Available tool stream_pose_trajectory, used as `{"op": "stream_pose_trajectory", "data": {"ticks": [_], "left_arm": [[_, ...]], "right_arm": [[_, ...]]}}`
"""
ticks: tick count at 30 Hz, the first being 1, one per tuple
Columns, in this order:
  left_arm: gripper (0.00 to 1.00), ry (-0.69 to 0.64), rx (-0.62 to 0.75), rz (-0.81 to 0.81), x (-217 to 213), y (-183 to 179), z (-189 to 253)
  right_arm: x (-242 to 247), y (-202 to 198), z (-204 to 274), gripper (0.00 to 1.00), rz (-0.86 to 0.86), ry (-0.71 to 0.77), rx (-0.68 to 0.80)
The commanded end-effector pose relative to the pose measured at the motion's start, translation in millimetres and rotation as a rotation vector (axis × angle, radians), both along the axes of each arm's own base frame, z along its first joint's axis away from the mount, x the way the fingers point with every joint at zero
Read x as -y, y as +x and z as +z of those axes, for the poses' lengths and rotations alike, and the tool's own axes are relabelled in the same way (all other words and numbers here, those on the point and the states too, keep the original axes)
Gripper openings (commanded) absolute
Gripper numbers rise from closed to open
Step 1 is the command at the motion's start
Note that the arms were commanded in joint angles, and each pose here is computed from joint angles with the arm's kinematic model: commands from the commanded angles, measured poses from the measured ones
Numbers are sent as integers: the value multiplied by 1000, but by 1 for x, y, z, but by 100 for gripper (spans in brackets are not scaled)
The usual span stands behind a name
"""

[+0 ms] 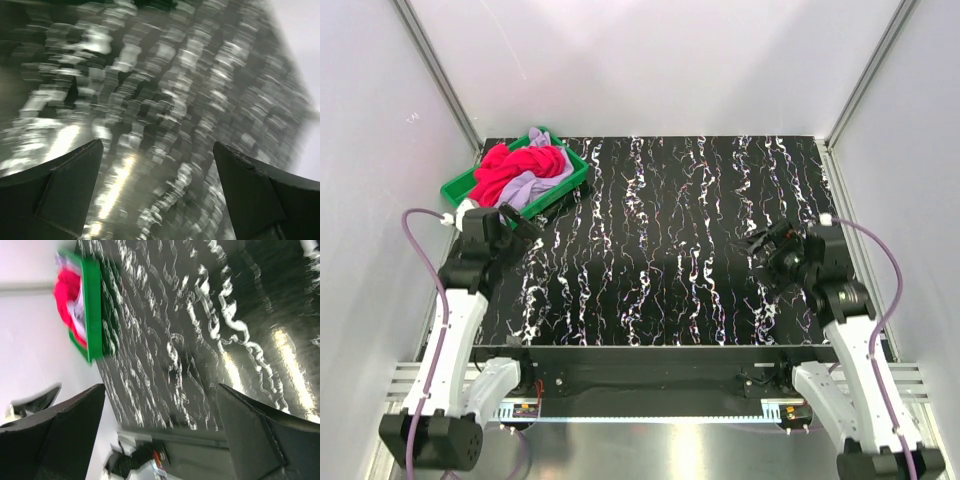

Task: Fold and stack the t-shirts
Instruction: Grab the tshirt from the pile

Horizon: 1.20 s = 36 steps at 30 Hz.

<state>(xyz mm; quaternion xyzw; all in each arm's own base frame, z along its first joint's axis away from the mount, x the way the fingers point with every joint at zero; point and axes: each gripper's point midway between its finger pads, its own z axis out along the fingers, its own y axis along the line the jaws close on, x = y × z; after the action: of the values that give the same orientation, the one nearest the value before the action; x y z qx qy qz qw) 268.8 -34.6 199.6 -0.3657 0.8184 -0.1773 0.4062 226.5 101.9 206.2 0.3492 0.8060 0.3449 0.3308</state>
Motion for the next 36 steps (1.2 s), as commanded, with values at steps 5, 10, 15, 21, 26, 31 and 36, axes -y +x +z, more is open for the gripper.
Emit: {"op": "stream_pose_trajectory", "data": {"ticks": [5,10,15,21,26,31,36], "left_arm": [[99,275,143,212,-70,42,60],[99,290,134,136,-75,116,57],[80,408,112,90,-92,199,72],[76,372,55,87,-104,285,51],[77,249,-5,167,-112,318,15],[77,93,-54,260,-116,331,-27],[67,-30,-30,270,-108,349,-46]], "right_arm": [[-35,2,34,100,306,13,34],[-33,6,25,100,335,-31,-12],[-22,10,21,100,349,-130,-66],[-9,13,30,100,304,-213,-39],[2,15,34,100,246,-252,-48],[8,17,35,100,214,-270,-79],[10,19,36,100,193,-275,-85]]}}
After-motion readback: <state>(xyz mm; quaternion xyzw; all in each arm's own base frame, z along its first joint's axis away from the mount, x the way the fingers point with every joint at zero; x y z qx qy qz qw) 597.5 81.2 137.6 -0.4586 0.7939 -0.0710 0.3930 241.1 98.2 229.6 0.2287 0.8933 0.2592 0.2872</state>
